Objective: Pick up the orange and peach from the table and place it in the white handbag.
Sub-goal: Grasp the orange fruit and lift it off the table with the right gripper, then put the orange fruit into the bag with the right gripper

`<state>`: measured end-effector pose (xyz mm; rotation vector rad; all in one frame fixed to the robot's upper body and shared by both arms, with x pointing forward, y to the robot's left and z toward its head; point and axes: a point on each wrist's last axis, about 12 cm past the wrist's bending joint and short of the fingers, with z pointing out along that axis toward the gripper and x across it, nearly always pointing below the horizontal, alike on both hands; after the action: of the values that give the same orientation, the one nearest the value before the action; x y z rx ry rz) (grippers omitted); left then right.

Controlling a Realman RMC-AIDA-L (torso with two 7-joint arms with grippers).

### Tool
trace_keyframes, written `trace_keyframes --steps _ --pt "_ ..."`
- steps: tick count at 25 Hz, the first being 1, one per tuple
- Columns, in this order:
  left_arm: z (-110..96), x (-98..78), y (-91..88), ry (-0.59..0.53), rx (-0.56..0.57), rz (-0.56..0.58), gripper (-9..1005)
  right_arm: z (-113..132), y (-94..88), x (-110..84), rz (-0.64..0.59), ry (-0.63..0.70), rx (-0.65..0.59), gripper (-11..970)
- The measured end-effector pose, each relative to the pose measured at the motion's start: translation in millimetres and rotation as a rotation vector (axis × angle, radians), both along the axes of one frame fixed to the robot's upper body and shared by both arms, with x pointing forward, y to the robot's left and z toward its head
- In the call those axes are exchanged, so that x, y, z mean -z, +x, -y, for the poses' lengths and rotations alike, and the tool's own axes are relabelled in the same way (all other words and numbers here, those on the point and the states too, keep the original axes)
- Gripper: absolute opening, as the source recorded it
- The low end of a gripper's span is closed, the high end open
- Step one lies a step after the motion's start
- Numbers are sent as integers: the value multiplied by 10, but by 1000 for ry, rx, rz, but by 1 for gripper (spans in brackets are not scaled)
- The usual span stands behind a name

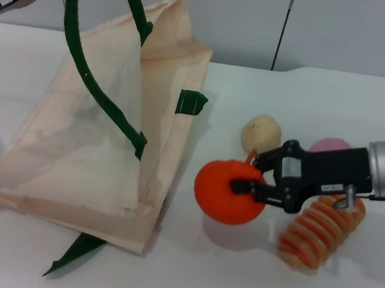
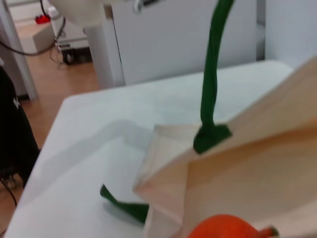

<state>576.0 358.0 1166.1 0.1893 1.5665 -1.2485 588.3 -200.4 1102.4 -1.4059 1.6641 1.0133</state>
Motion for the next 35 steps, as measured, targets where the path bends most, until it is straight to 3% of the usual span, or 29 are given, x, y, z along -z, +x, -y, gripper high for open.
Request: trace_keyframes --steps 5,12,23,27,35 --pt "28 8 -1 -19 20 -3 115 30 98 -189 52 70 28 239" --pt "95 -38 31 -40 54 17 115 -232 328 -422 137 96 31 194" --pt "217 -97 72 -58 105 38 115 -626 466 -359 162 21 52 88" --pt "263 -114 76 -66 128 46 115 -876 509 -360 183 -22 38 65" --pt "402 -175 148 -71 169 63 114 -1143 557 -337 225 -100 43 66"
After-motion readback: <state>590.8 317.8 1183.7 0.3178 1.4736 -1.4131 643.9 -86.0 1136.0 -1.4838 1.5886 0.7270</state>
